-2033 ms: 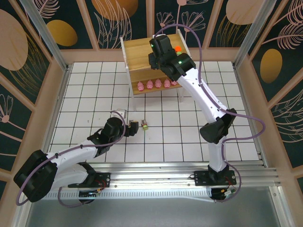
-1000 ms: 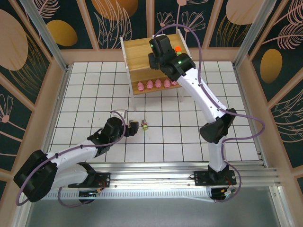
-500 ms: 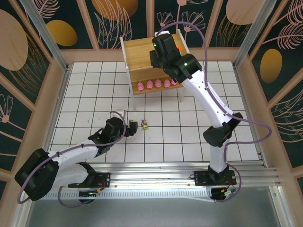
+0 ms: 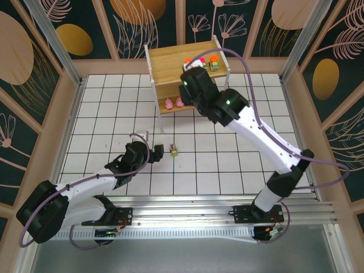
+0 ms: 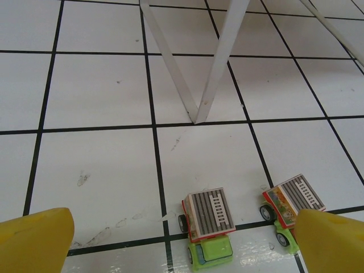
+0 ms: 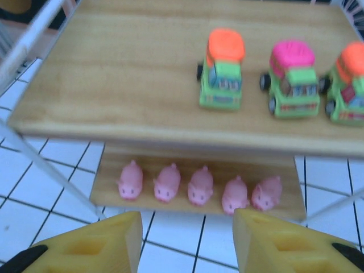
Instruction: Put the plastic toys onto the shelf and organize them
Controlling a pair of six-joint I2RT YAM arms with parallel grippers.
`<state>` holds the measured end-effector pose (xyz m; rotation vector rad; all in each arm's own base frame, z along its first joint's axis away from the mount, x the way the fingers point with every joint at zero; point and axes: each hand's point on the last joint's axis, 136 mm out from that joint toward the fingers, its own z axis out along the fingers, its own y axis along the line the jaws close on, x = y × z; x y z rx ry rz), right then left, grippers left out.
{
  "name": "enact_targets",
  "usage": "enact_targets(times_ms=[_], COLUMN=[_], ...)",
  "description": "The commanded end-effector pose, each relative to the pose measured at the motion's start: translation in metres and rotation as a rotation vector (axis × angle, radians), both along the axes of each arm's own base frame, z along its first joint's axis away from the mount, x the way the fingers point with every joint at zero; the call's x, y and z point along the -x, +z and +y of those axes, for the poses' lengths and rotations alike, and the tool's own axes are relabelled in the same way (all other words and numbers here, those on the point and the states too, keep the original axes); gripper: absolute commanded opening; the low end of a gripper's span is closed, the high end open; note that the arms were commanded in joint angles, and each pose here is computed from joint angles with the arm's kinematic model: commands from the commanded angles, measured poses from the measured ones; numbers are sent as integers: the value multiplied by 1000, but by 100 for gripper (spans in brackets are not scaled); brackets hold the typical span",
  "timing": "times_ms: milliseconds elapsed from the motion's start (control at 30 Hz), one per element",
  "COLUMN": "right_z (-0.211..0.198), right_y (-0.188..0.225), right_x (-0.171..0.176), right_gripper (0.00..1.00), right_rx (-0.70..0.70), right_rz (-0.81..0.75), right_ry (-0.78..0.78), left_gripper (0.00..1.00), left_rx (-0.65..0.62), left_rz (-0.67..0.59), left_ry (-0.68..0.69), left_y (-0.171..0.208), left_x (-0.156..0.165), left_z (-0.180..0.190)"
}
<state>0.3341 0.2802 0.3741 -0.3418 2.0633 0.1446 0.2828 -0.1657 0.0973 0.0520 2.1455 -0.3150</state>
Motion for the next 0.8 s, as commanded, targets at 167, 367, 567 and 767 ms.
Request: enact_targets(times_ms=[167,367,567,767], right_z=[-33,-54,-74,-93], right_y=[-67,-126,-184,-227], right_x=[35,58,68,73], right_gripper=[43,41,40,38], right_rx=[-81,-105,-134,-161], right_rz=[76,159,241,287], right_ry=[-47,-63,-84,-106], left_gripper=[91,85,77,76], left_rx=[-12,-29,-41,-80], left_rz=[75,98,108,125], left_ry=[84,144,168,166], left_y=[-19,-22,-16,-21], left_x=[-6,-9,-11,-14], left_z=[5,11,12,1])
